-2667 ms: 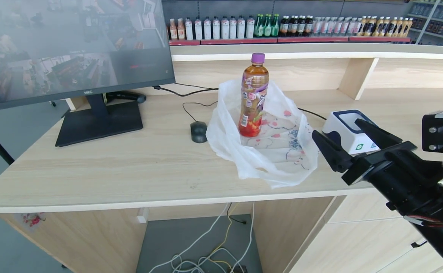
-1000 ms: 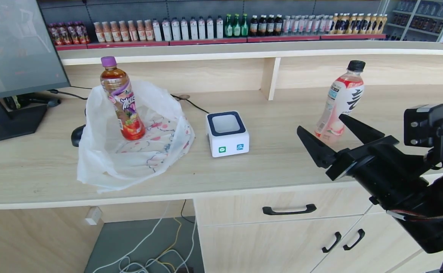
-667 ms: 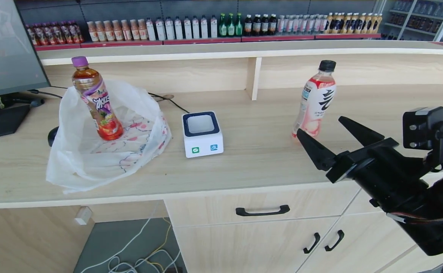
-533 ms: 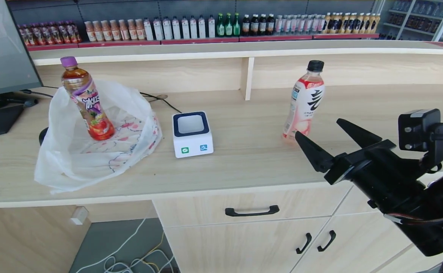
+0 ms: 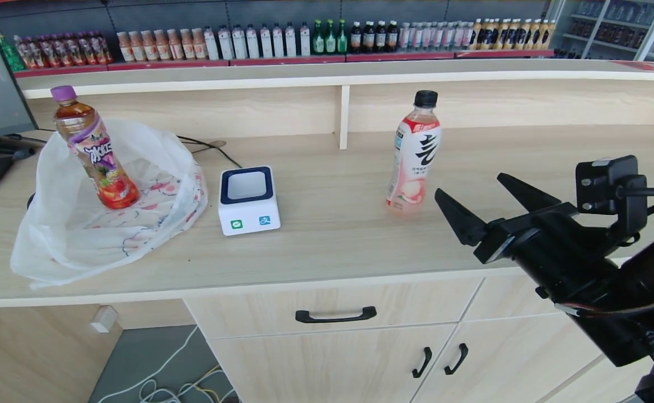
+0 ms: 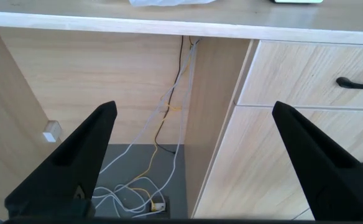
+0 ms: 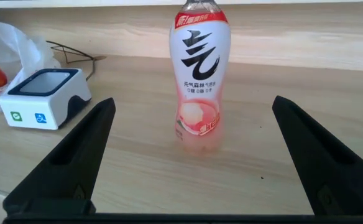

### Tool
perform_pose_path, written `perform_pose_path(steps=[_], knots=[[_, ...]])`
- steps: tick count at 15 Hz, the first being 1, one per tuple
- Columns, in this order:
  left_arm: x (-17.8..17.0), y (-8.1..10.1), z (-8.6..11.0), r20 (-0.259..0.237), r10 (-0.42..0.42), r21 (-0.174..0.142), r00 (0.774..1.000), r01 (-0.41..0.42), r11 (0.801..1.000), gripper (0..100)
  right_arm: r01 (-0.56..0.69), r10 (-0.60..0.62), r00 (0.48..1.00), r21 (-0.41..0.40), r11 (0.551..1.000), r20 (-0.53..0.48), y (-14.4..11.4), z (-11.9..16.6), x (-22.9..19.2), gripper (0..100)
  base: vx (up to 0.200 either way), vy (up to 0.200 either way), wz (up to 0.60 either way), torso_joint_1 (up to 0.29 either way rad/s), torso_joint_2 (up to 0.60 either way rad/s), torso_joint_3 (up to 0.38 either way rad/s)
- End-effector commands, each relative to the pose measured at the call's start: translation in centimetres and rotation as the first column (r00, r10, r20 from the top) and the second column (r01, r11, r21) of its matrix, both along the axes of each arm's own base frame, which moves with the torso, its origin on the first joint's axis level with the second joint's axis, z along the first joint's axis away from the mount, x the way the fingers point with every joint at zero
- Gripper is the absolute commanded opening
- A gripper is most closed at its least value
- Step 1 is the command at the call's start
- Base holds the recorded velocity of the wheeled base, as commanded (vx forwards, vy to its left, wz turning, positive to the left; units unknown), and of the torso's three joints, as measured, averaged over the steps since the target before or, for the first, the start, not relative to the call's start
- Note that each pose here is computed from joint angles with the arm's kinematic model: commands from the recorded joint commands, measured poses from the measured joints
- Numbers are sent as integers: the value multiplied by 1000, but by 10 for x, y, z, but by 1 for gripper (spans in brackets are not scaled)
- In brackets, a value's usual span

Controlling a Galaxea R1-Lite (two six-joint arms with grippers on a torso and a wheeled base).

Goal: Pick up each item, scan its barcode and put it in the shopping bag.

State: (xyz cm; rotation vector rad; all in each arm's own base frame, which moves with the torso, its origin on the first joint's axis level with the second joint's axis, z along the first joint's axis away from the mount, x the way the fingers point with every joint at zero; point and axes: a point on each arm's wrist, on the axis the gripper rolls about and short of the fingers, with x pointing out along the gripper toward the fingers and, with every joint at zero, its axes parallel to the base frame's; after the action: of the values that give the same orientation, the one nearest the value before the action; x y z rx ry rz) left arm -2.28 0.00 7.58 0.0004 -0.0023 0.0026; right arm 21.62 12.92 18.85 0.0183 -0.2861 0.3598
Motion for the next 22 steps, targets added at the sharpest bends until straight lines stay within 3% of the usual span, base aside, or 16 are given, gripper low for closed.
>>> perform_pose_path(steps=[1, 4, 9, 22], knots=[[0, 0, 0, 1, 1, 0, 1000, -1, 1000, 100, -1, 1, 1000, -3, 1000, -5, 8, 14, 12, 100, 0, 0, 0, 0, 0, 0], [0, 0, 0, 1, 1, 0, 1000, -1, 1000, 100, 19, -20, 998, -31, 999, -55, 14, 25, 32, 100, 0, 0, 0, 0, 0, 0], [0, 0, 0, 1, 1, 0, 1000, -1, 1000, 100, 29, -30, 999, -20, 999, -40, 30, 34, 68, 100, 0, 0, 0, 0, 0, 0], [0, 0, 0, 1, 1, 0, 1000, -1, 1000, 100, 28, -29, 999, -22, 999, -43, 49, 21, 103, 100, 0, 0, 0, 0, 0, 0]])
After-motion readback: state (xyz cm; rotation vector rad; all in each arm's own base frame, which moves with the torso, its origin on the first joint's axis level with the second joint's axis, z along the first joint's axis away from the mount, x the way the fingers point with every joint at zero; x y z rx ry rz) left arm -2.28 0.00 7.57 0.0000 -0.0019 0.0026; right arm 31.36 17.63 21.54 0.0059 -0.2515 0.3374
